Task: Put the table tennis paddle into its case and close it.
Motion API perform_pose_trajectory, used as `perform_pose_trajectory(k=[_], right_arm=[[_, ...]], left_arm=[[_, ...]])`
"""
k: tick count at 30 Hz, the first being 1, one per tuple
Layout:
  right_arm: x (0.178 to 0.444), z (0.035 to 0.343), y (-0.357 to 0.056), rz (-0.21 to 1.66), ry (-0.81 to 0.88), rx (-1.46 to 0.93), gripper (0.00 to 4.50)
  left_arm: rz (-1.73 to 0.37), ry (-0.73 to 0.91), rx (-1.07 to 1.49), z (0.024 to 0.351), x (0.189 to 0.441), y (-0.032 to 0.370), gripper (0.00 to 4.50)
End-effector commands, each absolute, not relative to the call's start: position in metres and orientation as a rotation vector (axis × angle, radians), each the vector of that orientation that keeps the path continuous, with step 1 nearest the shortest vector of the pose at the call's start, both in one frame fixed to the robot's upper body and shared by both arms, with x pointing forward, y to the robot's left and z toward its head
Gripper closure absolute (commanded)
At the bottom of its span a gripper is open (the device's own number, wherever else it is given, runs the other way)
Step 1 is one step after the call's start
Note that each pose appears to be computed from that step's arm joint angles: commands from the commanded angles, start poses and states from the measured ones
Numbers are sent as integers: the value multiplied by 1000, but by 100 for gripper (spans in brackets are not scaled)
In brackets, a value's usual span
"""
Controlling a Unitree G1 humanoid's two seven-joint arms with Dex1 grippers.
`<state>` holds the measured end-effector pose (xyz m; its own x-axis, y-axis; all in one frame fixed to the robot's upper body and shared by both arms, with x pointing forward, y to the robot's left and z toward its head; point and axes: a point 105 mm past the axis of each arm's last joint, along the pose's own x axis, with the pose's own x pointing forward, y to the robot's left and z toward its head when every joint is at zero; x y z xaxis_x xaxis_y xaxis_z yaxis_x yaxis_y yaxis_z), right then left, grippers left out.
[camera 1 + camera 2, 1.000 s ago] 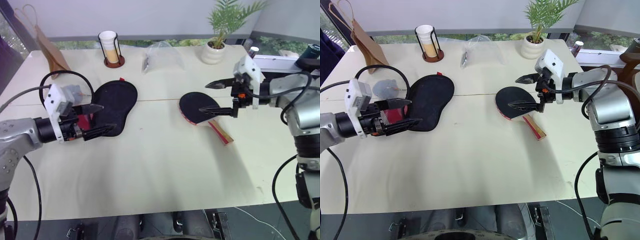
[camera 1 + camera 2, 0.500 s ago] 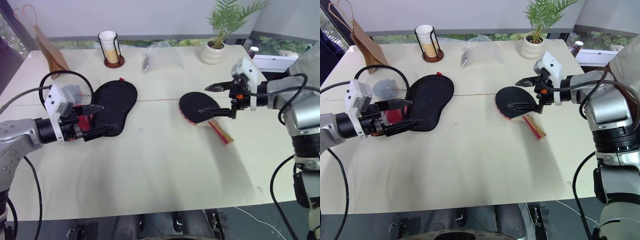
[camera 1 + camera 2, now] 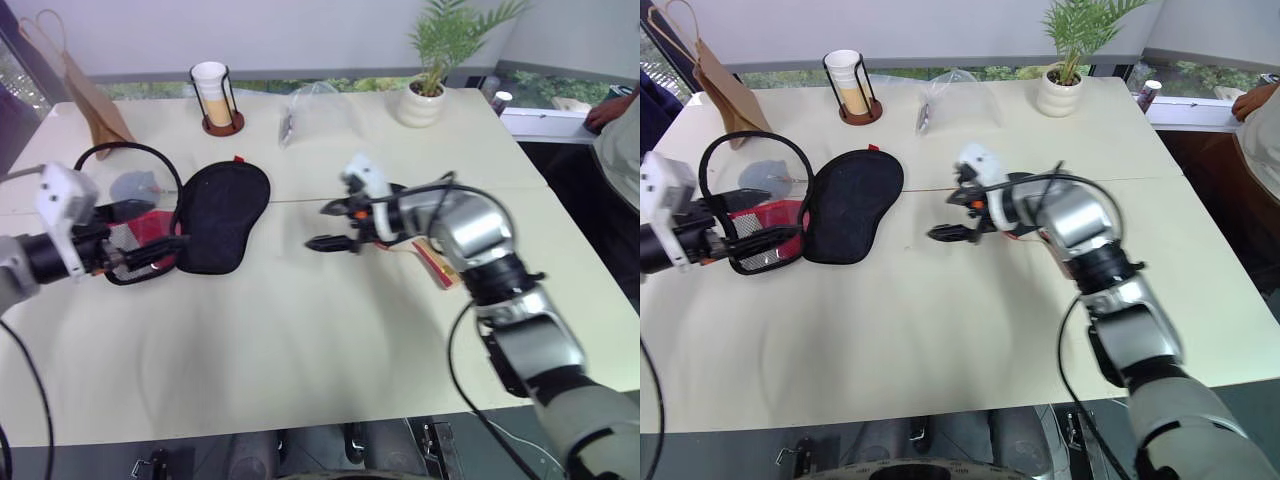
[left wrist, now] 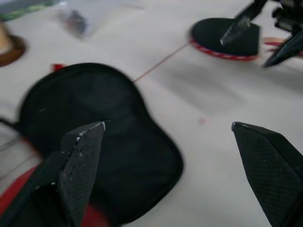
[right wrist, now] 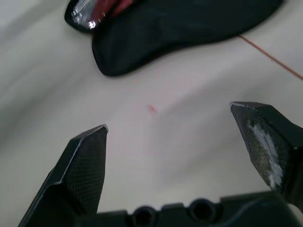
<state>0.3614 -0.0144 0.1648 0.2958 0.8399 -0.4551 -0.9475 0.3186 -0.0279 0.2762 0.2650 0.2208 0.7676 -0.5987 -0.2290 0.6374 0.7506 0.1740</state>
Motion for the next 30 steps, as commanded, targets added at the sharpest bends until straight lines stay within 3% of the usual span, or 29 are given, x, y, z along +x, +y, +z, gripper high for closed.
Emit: perform_pose_trajectory(k=[1, 12, 21, 30], right_arm=[[368, 168, 12, 1181, 405, -299, 1], [372, 123, 75, 1055, 574, -196, 1], [372, 117, 105, 1018, 554, -154, 1], [363, 106, 130, 1035, 482, -263, 1]], left_arm=[[-613, 116, 288, 240, 270, 285, 2], [-564, 129, 309, 243, 271, 303, 2], [-565, 125, 322, 243, 274, 302, 2], [-539, 120, 331, 243, 270, 305, 2]])
